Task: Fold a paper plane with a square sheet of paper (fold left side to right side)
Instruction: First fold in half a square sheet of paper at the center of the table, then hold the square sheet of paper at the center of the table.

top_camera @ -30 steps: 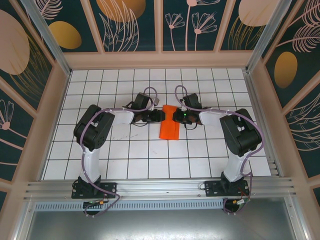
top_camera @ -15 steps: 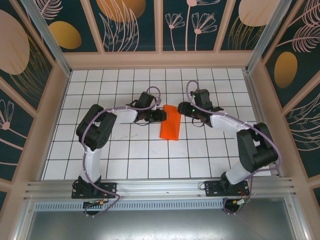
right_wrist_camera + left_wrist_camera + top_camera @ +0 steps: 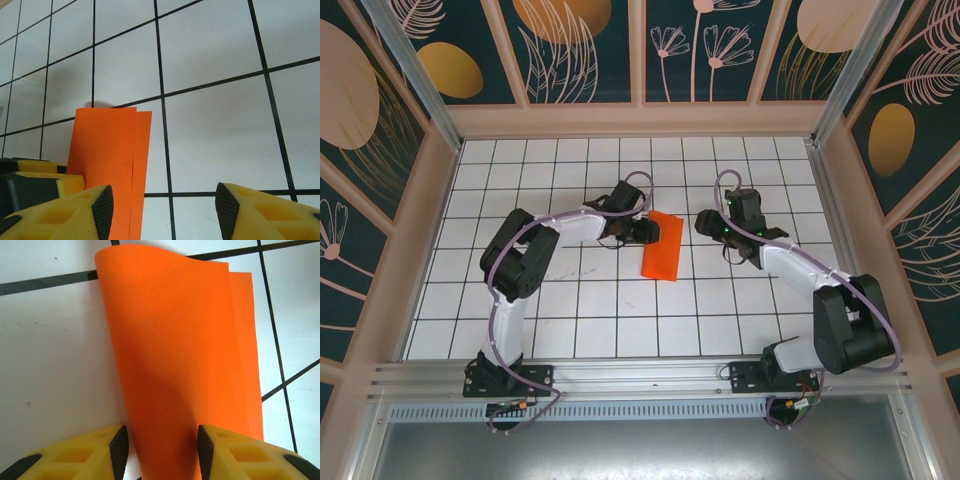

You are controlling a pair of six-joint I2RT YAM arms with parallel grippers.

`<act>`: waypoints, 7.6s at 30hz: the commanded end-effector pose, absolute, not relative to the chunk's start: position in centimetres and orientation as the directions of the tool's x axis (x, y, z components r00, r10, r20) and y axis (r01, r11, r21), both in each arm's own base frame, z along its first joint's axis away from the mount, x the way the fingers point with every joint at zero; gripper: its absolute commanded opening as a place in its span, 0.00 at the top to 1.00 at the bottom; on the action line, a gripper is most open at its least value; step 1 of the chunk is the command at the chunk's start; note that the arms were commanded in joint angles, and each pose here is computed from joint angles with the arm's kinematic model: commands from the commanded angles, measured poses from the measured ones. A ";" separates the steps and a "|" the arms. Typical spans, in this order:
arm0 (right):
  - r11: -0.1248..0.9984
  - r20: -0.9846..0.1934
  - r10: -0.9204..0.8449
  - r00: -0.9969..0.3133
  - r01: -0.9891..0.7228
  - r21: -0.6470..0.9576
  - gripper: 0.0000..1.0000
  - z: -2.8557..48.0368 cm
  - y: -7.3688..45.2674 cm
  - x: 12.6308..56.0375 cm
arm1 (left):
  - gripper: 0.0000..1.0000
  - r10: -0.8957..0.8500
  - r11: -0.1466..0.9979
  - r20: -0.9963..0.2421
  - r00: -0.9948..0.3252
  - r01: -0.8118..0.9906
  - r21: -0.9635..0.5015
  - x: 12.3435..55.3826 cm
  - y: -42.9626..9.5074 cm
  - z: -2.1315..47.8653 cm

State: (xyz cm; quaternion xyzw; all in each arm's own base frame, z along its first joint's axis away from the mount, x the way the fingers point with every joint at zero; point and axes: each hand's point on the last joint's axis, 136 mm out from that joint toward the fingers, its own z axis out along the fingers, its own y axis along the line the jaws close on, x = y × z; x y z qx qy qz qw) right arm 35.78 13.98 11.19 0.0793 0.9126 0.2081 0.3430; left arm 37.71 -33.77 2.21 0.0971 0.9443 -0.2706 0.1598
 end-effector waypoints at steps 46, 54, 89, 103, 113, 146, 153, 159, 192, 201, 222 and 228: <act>0.725 -0.494 0.467 -0.734 -0.001 0.688 0.01 11.9 12.2 32.6 | 0.47 0.297 0.889 -0.270 -0.916 0.368 -0.273 35.8 -35.6 -3.5; 0.732 -0.494 0.463 -0.736 0.004 0.681 0.01 11.8 12.1 32.6 | 0.47 0.305 0.892 -0.268 -0.914 0.373 -0.255 35.9 -35.6 -3.6; 0.735 -0.481 0.456 -0.748 0.011 0.678 0.01 11.1 12.2 32.3 | 0.44 0.335 0.890 -0.264 -0.905 0.395 -0.225 35.9 -36.1 -4.0; 0.727 -0.474 0.462 -0.750 0.014 0.686 0.01 11.0 12.3 32.3 | 0.44 0.323 0.889 -0.260 -0.910 0.386 -0.248 35.8 -36.4 -4.0; 0.726 -0.470 0.462 -0.752 0.016 0.688 0.01 10.8 12.3 32.1 | 0.44 0.311 0.890 -0.251 -0.917 0.374 -0.260 35.6 -36.5 -4.2; 0.718 -0.457 0.457 -0.763 0.012 0.696 0.01 10.5 12.8 32.1 | 0.44 0.312 0.899 -0.263 -0.913 0.373 -0.230 35.9 -36.0 -4.1; 0.691 -0.433 0.449 -0.782 -0.005 0.723 0.06 10.3 14.3 32.2 | 0.43 0.315 0.899 -0.264 -0.912 0.375 -0.226 36.0 -36.0 -4.1; 0.664 -0.401 0.411 -0.819 -0.032 0.747 0.43 9.4 17.0 32.8 | 0.43 0.314 0.900 -0.264 -0.912 0.374 -0.223 36.0 -35.9 -4.1; 0.753 -0.305 0.265 -0.915 -0.001 0.658 1.00 2.2 21.5 35.1 | 0.43 0.312 0.904 -0.264 -0.913 0.370 -0.212 36.0 -35.7 -4.0; 0.794 -0.253 0.235 -0.939 0.036 0.606 1.00 -0.1 20.9 33.8 | 0.43 0.313 0.904 -0.272 -0.910 0.374 -0.209 36.1 -35.6 -3.6; 0.859 -0.194 0.190 -0.963 0.067 0.508 1.00 -2.8 19.6 32.2 | 0.32 0.165 0.847 -0.507 -0.846 0.385 -0.366 38.5 -34.2 8.6; 0.858 -0.196 0.189 -0.962 0.064 0.509 1.00 -2.7 19.7 32.2 | 0.45 0.159 0.760 -0.494 -0.855 0.425 -0.492 37.4 -36.5 9.0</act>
